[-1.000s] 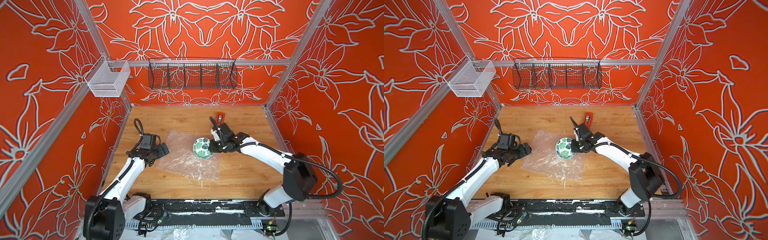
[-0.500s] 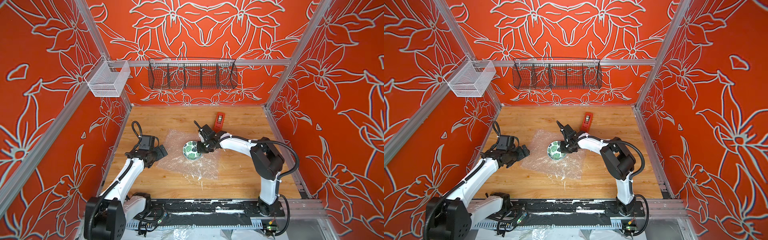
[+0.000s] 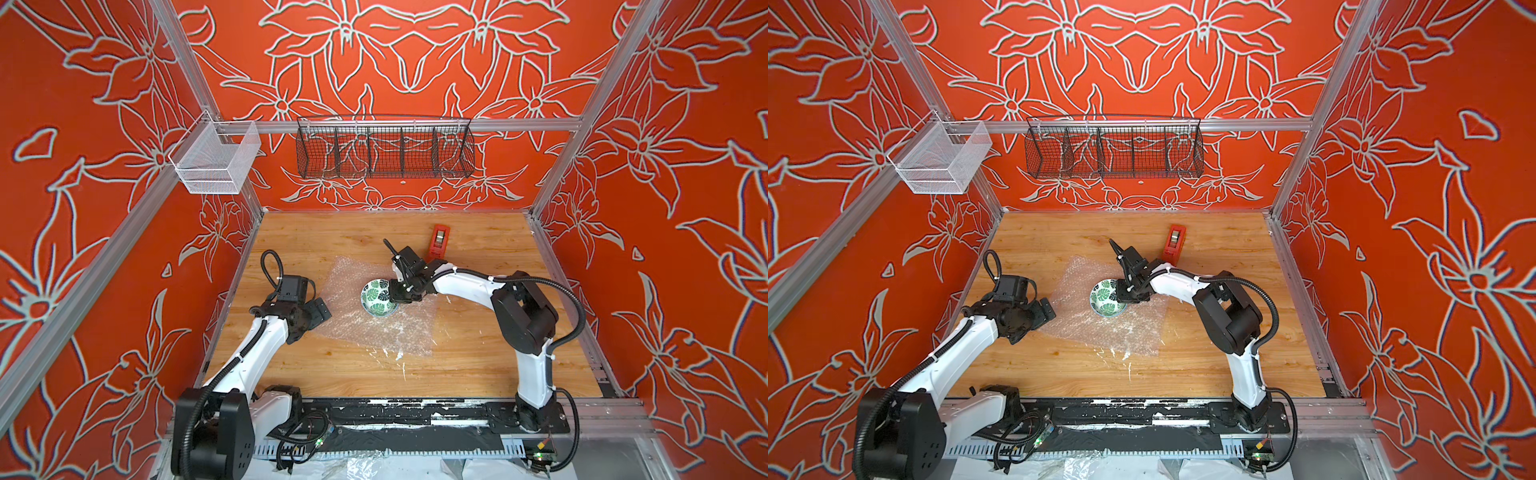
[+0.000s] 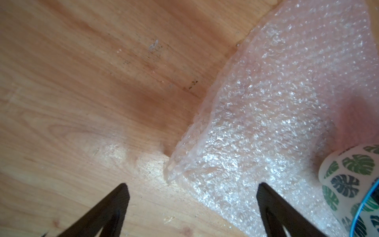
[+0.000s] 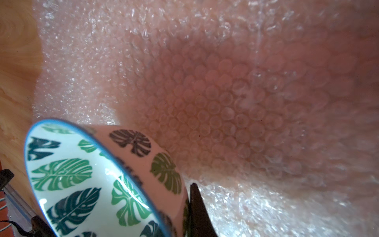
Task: Wrap bowls in bubble wrap
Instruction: Place the bowl on the bubble wrap.
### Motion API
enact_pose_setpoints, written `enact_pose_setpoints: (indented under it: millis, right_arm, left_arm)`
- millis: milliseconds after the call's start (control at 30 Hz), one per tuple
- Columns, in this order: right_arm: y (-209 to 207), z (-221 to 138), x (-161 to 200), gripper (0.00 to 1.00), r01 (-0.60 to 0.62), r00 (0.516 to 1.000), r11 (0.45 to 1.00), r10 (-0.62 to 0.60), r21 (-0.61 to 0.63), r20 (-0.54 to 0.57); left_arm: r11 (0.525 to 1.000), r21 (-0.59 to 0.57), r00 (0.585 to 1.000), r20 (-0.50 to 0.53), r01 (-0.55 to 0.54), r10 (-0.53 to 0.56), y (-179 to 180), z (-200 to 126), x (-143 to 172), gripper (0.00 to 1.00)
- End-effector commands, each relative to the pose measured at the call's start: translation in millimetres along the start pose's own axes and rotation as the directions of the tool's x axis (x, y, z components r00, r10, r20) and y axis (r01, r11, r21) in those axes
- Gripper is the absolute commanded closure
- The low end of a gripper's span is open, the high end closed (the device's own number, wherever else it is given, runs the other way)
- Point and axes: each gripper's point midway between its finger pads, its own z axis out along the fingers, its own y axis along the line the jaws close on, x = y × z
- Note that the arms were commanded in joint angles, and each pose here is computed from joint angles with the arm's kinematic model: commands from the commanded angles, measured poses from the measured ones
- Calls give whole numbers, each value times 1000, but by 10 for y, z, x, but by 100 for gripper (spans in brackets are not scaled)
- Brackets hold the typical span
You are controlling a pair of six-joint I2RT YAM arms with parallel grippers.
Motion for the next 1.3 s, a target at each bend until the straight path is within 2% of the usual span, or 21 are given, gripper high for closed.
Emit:
enact_pose_setpoints:
  millis: [0, 100, 333, 400, 933, 1067, 1267]
  right_arm:
    - [100, 11, -50, 98, -13, 1000, 999, 13, -32, -3]
    - [77, 42, -39, 95, -20, 1000, 999, 20, -33, -12]
    - [34, -20, -17, 65, -23, 1000, 999, 22, -37, -11]
    - [4, -75, -11, 61, -23, 1000, 999, 22, -33, -5]
    - [-331, -803, 2, 57, -55, 990, 998, 60, -38, 132]
    - [-456, -995, 83, 57, -63, 983, 997, 68, -37, 168]
    - [-636, -1112, 302, 56, -74, 982, 997, 76, -18, 172]
  left_arm:
    - [999, -46, 999, -20, 24, -25, 92, 57, 30, 3]
    - [998, -56, 999, -39, 20, -22, 95, 116, 41, 3]
    - [999, -35, 999, -50, 8, -10, 37, 210, 28, 1]
    - [1000, -26, 999, -42, 10, -12, 25, 220, 19, 3]
    - [1000, -8, 993, -114, -15, 14, -88, 425, 44, 25]
    - [999, -9, 992, -124, -33, 32, -133, 484, 21, 39]
    - [995, -6, 986, -138, -97, 95, -300, 508, 13, 72]
